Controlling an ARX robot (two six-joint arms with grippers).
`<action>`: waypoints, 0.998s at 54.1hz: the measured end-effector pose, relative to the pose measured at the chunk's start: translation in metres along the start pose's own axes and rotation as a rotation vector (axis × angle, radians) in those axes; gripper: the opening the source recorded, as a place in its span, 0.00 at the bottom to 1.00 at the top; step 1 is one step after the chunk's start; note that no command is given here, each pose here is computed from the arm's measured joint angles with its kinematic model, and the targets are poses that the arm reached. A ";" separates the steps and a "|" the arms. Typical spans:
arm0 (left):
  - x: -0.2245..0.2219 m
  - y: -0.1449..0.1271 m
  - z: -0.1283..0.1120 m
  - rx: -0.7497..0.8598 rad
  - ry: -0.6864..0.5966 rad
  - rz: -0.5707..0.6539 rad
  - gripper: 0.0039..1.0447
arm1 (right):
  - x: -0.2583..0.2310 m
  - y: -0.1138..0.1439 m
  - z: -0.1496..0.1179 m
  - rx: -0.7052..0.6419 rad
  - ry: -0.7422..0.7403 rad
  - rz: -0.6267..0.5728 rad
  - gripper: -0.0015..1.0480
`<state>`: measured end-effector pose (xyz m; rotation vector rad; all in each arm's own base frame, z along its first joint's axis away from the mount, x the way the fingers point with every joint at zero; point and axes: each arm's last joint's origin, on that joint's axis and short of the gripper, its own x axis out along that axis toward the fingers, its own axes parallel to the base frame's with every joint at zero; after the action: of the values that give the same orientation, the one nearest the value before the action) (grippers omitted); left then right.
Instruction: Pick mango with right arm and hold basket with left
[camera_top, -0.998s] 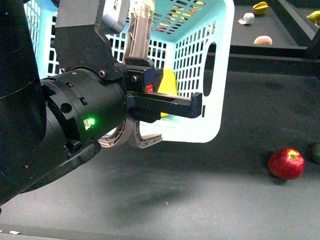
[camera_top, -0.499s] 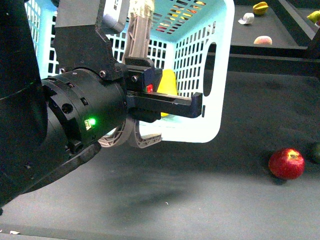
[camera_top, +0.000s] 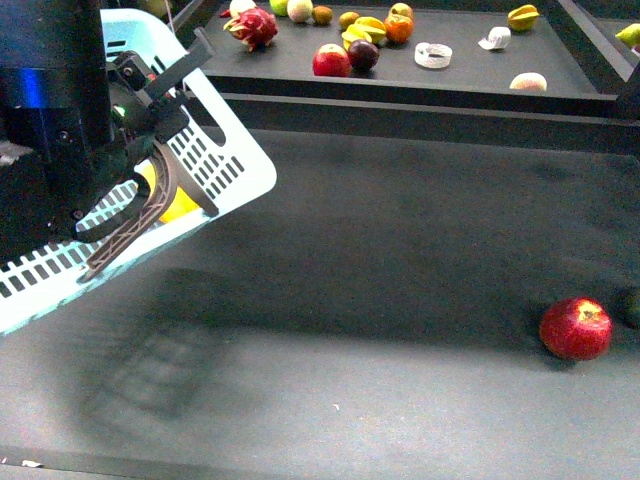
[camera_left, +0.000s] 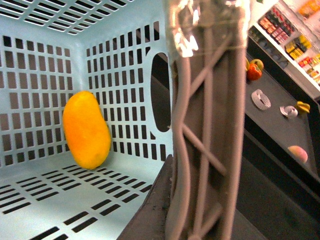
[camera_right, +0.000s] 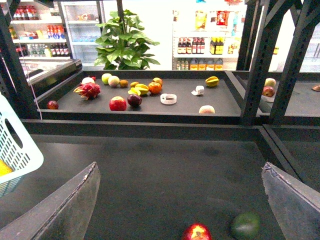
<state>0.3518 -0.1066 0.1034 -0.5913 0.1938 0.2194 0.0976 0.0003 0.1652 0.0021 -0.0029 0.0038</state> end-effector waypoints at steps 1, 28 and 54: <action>0.001 0.000 0.000 -0.005 0.001 0.005 0.05 | 0.000 0.000 0.000 0.000 0.000 0.000 0.92; 0.064 -0.001 -0.001 -0.509 -0.009 0.165 0.05 | 0.000 0.000 0.000 0.000 0.000 0.000 0.92; 0.101 0.006 0.011 -0.733 -0.054 0.243 0.05 | 0.000 0.000 0.000 0.000 0.000 0.000 0.92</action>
<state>0.4483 -0.0807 0.0849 -1.2900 0.1282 0.5514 0.0976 0.0002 0.1652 0.0025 -0.0032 0.0034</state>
